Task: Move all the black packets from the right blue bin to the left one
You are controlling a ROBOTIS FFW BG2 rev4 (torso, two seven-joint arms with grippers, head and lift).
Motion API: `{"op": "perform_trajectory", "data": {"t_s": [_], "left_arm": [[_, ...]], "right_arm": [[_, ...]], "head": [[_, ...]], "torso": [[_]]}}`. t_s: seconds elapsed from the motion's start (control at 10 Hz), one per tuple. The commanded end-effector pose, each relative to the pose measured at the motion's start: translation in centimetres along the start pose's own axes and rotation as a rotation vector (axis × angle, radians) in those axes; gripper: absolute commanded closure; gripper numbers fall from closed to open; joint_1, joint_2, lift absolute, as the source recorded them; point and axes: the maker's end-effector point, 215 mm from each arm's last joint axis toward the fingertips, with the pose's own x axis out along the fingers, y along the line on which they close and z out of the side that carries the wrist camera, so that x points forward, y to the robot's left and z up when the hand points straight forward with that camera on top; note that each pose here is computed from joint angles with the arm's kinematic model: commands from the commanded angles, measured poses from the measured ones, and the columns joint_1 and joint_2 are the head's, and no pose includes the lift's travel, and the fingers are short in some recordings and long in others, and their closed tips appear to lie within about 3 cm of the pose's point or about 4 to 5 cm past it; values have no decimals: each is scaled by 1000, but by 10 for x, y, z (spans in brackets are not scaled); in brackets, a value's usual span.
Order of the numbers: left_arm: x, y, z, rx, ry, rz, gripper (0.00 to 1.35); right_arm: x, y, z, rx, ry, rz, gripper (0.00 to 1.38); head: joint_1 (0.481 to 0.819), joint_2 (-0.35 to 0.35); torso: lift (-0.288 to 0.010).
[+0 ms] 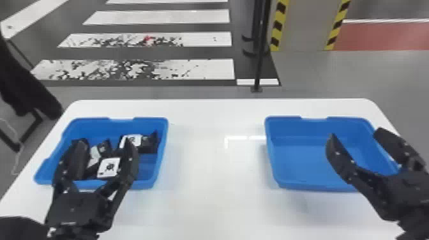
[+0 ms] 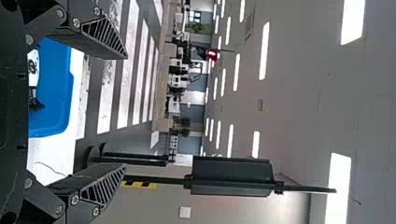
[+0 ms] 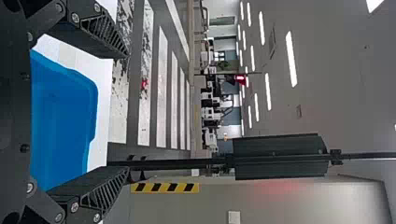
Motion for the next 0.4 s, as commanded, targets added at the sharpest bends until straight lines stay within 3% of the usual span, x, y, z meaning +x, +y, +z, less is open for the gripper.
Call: {"op": "perform_trajectory", "data": {"t_s": [0.0, 0.3], "left_arm": [[0, -1, 0, -1, 1, -2, 248], [2, -5, -1, -5, 0, -10, 248]], "right_arm": [[0, 0, 1, -4, -1, -1, 188], [0, 0, 3, -9, -5, -2, 188]], "head": [[695, 39], [695, 33]], "torso": [[-168], [-168]]}}
